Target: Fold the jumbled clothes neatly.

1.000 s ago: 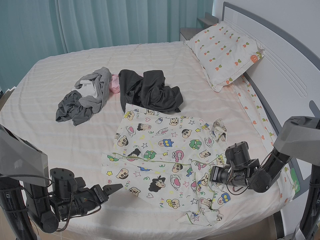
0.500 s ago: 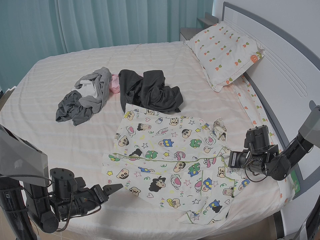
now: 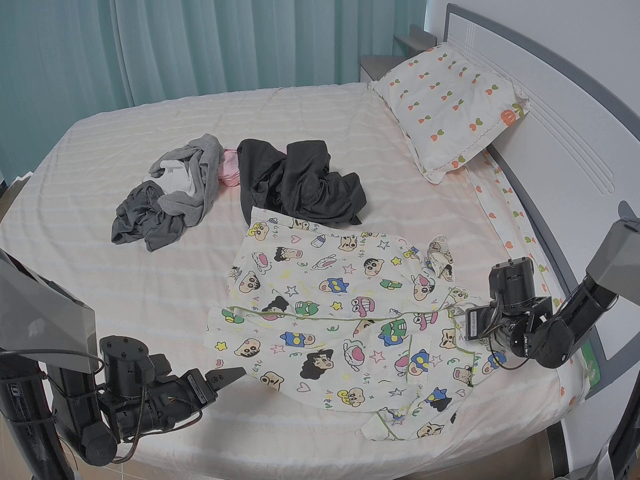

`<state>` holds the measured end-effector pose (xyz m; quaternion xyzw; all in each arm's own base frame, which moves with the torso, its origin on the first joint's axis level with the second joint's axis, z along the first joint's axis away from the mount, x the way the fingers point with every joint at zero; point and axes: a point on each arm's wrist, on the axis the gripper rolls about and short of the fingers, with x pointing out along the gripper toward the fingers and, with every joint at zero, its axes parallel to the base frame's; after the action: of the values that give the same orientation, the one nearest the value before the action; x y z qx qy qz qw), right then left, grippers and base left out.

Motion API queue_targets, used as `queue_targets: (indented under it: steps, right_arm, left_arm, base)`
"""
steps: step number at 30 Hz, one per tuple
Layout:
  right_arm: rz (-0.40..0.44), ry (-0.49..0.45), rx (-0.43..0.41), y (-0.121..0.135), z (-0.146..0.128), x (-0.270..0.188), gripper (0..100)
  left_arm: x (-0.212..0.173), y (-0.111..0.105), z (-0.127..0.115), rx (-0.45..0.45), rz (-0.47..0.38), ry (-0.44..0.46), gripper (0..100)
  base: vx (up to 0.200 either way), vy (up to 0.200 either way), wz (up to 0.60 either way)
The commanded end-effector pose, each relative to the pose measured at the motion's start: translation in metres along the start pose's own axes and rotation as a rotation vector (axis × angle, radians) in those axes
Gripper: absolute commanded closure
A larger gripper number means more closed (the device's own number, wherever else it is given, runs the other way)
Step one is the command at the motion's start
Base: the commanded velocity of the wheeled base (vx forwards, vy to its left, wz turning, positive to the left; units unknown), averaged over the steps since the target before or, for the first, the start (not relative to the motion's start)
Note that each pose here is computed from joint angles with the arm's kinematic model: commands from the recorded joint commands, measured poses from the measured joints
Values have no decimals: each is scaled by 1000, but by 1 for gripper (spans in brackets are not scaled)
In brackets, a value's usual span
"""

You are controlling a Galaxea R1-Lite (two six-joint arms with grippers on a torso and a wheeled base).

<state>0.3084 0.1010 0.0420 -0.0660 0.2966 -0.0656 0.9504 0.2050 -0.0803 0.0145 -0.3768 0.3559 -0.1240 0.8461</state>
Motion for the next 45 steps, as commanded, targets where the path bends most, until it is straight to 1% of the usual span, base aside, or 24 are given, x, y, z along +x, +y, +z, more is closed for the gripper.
queue_targets:
  steps: [1, 3, 4, 7, 11, 15, 19, 20, 21, 23, 24, 25, 26, 27, 28, 31, 32, 33, 36, 38, 40, 42, 43, 45]
  right_arm:
    - [-56, 70, -66, 7, -41, 37, 100]
    - [-67, 62, -89, 4, -48, 45, 100]
    - [-72, 56, -99, 2, -50, 48, 0]
    - [-90, 19, -93, -3, -49, 52, 0]
    - [-47, 15, -47, -5, -48, 46, 0]
    - [20, -8, 95, -15, -36, 35, 0]
    - [81, -42, 221, -42, -19, 23, 0]
    - [81, -42, 221, -42, -19, 23, 0]
    - [121, -56, 287, -58, -12, 18, 0]
    - [135, -58, 310, -63, -11, 17, 0]
    - [194, -39, 392, -80, -10, 14, 0]
    - [230, -10, 440, -87, -13, 14, 0]
    - [230, -10, 440, -87, -13, 14, 0]
    - [276, 46, 523, -96, -19, 18, 0]
    - [295, 69, 568, -101, -21, 19, 0]
    - [374, 151, 654, -108, -32, 26, 0]
    - [374, 151, 654, -108, -32, 26, 0]
    - [420, 191, 670, -107, -37, 29, 0]
    - [428, 209, 693, -106, -37, 34, 0]
    - [429, 229, 745, -107, -34, 38, 0]
    - [436, 290, 806, -106, -35, 44, 0]
    - [436, 332, 835, -105, -34, 47, 0]
    - [436, 332, 835, -105, -34, 47, 0]
    - [421, 393, 866, -104, -32, 51, 0]
  left_arm:
    - [-2, 1, -1, -2, 6, 5, 0]
    - [-2, 1, -2, -1, 5, 6, 0]
    - [-2, 1, -2, -1, 6, 7, 0]
    - [-2, 1, -2, -1, 6, 7, 0]
    - [-2, 1, -2, -1, 6, 7, 0]
    - [-2, 1, -2, -3, 8, 6, 0]
    - [-2, 1, -2, -2, 7, 8, 0]
    - [-2, 1, -2, -2, 7, 8, 0]
    - [-2, 1, -2, -2, 7, 8, 0]
    - [-2, 1, -2, -1, 7, 9, 0]
    - [-2, 1, -2, 0, 6, 10, 0]
    - [-2, 1, -2, 0, 6, 10, 0]
    - [-2, 1, -2, 0, 6, 10, 0]
    - [-2, 1, -3, 1, 6, 13, 0]
    - [-1, 0, -3, 2, 5, 14, 0]
    - [-1, 0, -4, 3, 5, 17, 0]
    - [-1, 0, -4, 3, 5, 17, 0]
    - [-1, 1, -4, 3, 6, 18, 0]
    - [-1, 1, -4, 2, 8, 20, 0]
    - [-1, 1, -4, 2, 8, 20, 0]
    - [-1, 1, -4, 1, 8, 20, 0]
    - [-1, 1, -4, 1, 8, 20, 0]
    - [-1, 1, -4, 1, 8, 20, 0]
    - [-1, 1, -4, 1, 8, 20, 0]
  base:
    - [0, 0, 0]
    - [0, 0, 0]
    - [0, 0, 0]
    - [0, 0, 0]
    - [0, 0, 0]
    - [0, 0, 0]
    - [0, 0, 0]
    - [0, 0, 0]
    - [0, 0, 0]
    - [0, 0, 0]
    - [0, 0, 0]
    - [0, 0, 0]
    - [0, 0, 0]
    - [0, 0, 0]
    - [0, 0, 0]
    - [0, 0, 0]
    - [0, 0, 0]
    - [0, 0, 0]
    - [0, 0, 0]
    - [0, 0, 0]
    - [0, 0, 0]
    - [0, 0, 0]
    - [0, 0, 0]
    - [0, 0, 0]
